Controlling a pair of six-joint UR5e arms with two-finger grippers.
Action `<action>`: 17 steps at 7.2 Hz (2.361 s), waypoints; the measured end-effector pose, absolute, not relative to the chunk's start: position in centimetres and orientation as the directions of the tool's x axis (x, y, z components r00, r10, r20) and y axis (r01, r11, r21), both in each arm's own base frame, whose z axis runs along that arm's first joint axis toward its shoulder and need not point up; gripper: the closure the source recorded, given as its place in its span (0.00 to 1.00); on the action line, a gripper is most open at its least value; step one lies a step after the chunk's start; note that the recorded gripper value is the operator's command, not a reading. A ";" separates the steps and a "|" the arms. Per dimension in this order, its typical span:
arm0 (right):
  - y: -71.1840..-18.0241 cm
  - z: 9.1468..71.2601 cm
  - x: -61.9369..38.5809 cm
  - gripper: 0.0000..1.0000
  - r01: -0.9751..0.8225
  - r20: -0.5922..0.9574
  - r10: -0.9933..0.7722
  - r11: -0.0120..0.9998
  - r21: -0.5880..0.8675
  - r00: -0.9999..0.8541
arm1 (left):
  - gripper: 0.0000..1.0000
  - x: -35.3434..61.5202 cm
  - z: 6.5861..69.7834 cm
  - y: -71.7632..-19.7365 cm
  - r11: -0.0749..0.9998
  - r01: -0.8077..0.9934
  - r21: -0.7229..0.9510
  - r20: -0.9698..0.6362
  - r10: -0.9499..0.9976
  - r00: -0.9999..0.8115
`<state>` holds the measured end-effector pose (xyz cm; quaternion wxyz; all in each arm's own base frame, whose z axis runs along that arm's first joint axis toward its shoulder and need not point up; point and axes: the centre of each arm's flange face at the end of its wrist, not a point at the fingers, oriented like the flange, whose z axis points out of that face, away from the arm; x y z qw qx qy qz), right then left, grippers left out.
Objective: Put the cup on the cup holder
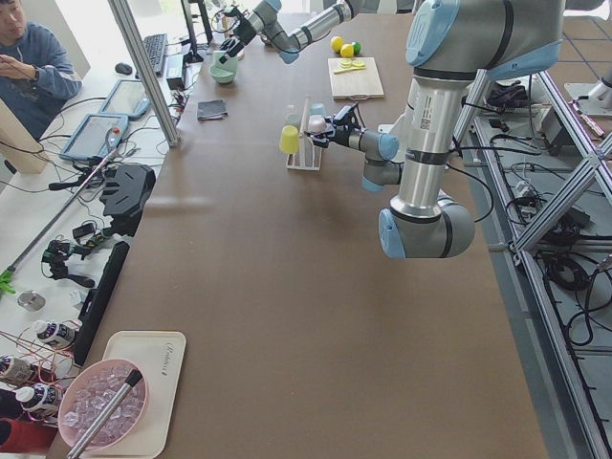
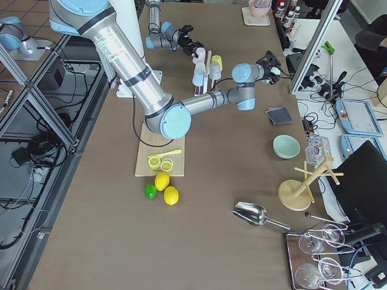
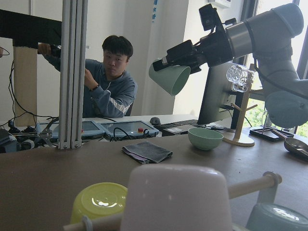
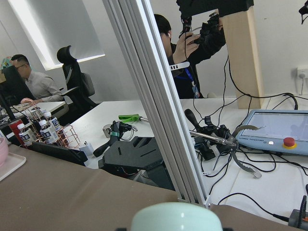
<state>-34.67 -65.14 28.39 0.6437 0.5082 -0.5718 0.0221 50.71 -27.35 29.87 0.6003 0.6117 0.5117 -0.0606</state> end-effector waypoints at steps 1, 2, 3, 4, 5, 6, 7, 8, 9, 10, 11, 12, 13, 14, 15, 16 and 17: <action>-63.3 29.0 -36.2 1.00 -0.639 0.752 -0.576 0.455 0.620 0.319 | 0.01 50.6 29.8 -27.4 0.248 0.703 0.666 -0.694 0.551 0.463; -61.6 29.2 -37.8 1.00 -0.670 0.747 -0.598 0.429 0.605 0.292 | 0.01 50.4 29.7 -27.5 0.248 0.707 0.662 -0.697 0.550 0.460; -60.1 29.0 -39.2 1.00 -0.699 0.740 -0.618 0.406 0.588 0.264 | 0.01 50.1 29.5 -27.5 0.247 0.713 0.656 -0.701 0.550 0.455; -58.6 28.7 -40.4 1.00 -0.727 0.734 -0.638 0.387 0.568 0.233 | 0.01 49.3 29.4 -27.3 0.247 0.718 0.650 -0.704 0.551 0.448; -57.1 28.3 -41.4 1.00 -0.751 0.722 -0.663 0.372 0.546 0.197 | 0.01 47.8 29.9 -26.9 0.251 0.718 0.649 -0.705 0.553 0.444; -55.6 28.1 -42.1 1.00 -0.770 0.705 -0.692 0.362 0.525 0.155 | 0.01 45.6 30.6 -26.4 0.257 0.705 0.661 -0.697 0.559 0.450; -54.3 28.1 -42.8 1.00 -0.783 0.690 -0.714 0.360 0.507 0.119 | 0.01 43.5 31.7 -26.2 0.265 0.667 0.697 -0.674 0.559 0.483; -53.1 28.2 -43.7 1.00 -0.789 0.686 -0.722 0.366 0.494 0.095 | 0.01 42.3 32.7 -26.5 0.282 0.623 0.729 -0.657 0.544 0.522; -51.9 27.9 -44.9 1.00 -0.792 0.687 -0.724 0.379 0.479 0.070 | 0.01 41.9 33.3 -27.6 0.327 0.591 0.737 -0.664 0.511 0.546; -50.8 27.5 -45.9 1.00 -0.790 0.689 -0.724 0.400 0.465 0.039 | 0.01 41.4 33.7 -29.7 0.396 0.556 0.730 -0.682 0.462 0.567; -49.7 27.2 -47.2 1.00 -0.776 0.690 -0.724 0.431 0.460 0.007 | 0.01 40.1 34.4 -32.7 0.479 0.515 0.711 -0.699 0.407 0.588; -48.4 27.3 -48.5 1.00 -0.756 0.688 -0.726 0.462 0.463 -0.022 | 0.01 38.0 35.6 -36.3 0.574 0.465 0.674 -0.715 0.352 0.604; -47.3 27.4 -49.4 1.00 -0.731 0.679 -0.733 0.488 0.476 -0.048 | 0.01 35.0 37.6 -39.5 0.673 0.404 0.620 -0.725 0.295 0.623; -46.5 27.7 -49.9 1.00 -0.705 0.666 -0.743 0.509 0.494 -0.071 | 0.01 31.0 40.3 -42.5 0.768 0.345 0.539 -0.732 0.225 0.643; -46.0 28.0 -50.1 1.00 -0.682 0.655 -0.751 0.524 0.510 -0.087 | 0.01 25.9 43.4 -45.5 0.863 0.300 0.407 -0.746 0.124 0.655; -45.7 28.3 -50.2 1.00 -0.666 0.647 -0.756 0.532 0.523 -0.095 | 0.01 20.7 46.5 -47.7 0.931 0.267 0.248 -0.747 0.008 0.664; -45.7 28.4 -50.1 1.00 -0.657 0.642 -0.761 0.533 0.533 -0.097 | 0.01 15.6 49.5 -49.0 0.965 0.229 0.132 -0.718 -0.066 0.693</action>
